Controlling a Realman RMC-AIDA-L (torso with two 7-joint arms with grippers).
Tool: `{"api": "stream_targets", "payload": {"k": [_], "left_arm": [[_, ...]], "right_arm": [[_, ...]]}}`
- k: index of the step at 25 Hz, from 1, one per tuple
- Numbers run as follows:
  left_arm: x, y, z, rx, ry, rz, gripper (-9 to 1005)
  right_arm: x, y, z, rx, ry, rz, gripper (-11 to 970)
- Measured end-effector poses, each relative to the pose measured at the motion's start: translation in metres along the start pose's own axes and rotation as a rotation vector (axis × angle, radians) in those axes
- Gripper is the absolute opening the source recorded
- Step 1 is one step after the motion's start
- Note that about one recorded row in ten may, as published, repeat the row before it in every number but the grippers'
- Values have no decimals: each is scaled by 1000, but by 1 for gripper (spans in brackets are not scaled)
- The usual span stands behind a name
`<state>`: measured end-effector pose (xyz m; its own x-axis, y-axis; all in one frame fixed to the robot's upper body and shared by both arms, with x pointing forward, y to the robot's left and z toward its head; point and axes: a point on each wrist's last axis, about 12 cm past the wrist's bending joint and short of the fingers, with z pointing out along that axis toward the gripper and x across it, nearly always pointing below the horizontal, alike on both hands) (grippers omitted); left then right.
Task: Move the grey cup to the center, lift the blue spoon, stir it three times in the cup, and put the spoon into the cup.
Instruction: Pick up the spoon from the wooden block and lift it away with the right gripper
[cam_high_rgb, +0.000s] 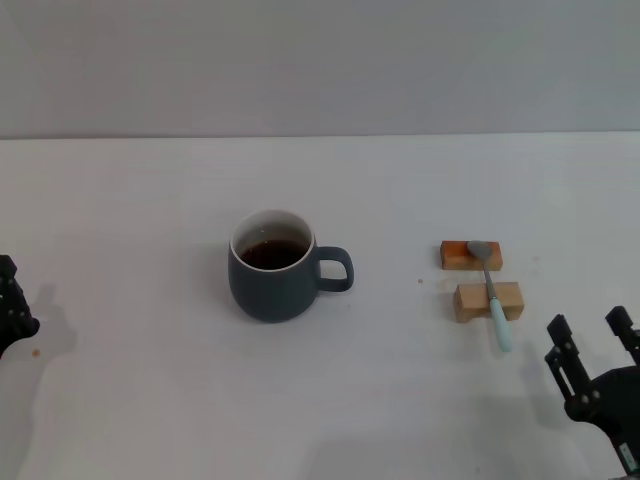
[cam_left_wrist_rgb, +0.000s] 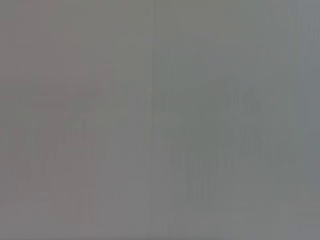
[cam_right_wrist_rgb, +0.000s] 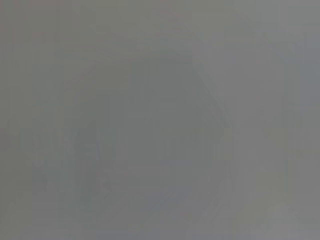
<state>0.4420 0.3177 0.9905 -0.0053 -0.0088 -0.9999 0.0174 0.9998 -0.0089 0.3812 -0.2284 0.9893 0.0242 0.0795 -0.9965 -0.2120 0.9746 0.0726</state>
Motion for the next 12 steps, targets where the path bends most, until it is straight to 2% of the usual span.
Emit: {"api": "stream_targets", "payload": {"k": [12], "left_arm": [[0,0,0,2,1,3,-2]], "right_arm": [[8,4,16,-40,78,5,646]]}}
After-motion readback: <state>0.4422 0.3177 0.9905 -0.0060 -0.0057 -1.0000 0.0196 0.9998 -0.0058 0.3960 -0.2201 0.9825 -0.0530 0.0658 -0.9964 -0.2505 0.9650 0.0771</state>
